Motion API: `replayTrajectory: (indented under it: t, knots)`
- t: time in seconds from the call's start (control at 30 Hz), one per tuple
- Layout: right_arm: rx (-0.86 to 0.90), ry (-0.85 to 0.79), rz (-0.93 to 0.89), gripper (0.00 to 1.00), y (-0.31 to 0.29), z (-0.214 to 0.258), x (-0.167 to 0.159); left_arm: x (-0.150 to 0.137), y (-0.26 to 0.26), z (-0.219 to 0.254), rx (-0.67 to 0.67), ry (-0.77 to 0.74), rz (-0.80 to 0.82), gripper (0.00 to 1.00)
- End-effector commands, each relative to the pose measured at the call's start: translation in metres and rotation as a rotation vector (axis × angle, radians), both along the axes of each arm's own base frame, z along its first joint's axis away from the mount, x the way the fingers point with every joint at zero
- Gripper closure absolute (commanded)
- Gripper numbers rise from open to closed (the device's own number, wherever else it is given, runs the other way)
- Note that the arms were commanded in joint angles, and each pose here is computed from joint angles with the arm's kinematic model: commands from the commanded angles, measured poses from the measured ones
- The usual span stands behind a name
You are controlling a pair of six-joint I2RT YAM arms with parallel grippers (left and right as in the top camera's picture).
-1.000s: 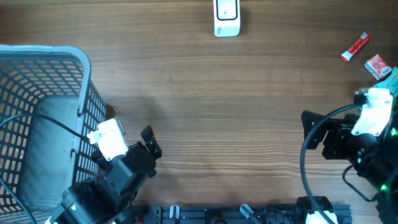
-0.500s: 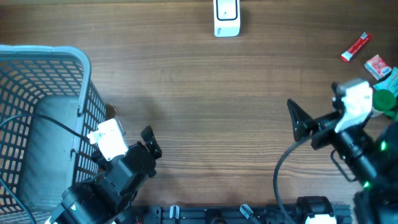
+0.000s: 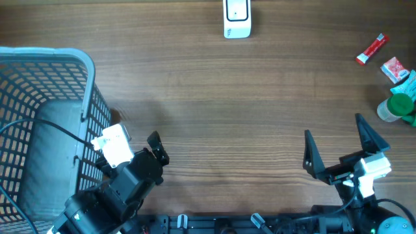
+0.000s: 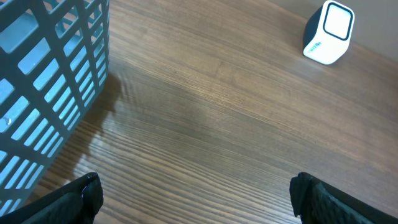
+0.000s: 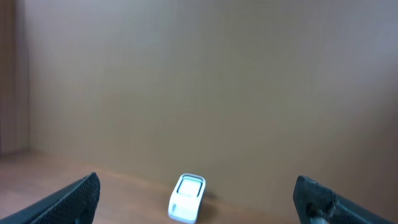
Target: Scan the item barcode
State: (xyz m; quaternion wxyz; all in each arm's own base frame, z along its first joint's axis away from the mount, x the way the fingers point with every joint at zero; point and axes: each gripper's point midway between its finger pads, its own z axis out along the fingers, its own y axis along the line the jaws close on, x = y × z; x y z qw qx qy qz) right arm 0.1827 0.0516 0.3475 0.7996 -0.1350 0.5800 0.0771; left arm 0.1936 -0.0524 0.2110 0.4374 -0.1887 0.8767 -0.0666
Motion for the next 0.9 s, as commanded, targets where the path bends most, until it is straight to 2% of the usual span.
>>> replayTrajectory:
  t: [0.0, 0.1, 0.37, 0.67, 0.87]
  knots:
    - [-0.011, -0.042, 0.023, 0.0, 0.004, -0.007, 0.002, 0.0, 0.001, 0.003, -0.001, -0.012, 0.01, 0.0]
    - [-0.009, -0.043, 0.011, 0.0, 0.001, -0.018, 0.01, 0.0, 0.001, 0.003, -0.001, -0.012, 0.01, 0.0]
    - [0.012, 0.04, 0.012, 0.0, 0.0, -0.085, 0.04, 0.0, 0.001, 0.003, -0.001, -0.012, 0.01, 0.0]
    - [0.048, 0.045, -0.032, 0.0, -0.009, -0.107, 0.049, 0.0, 0.001, 0.003, -0.001, -0.012, 0.01, 0.0]
    - [0.062, 0.215, -0.105, 0.0, -0.021, -0.147, 0.059, 0.0, 0.001, 0.003, -0.001, -0.012, 0.01, 0.0]
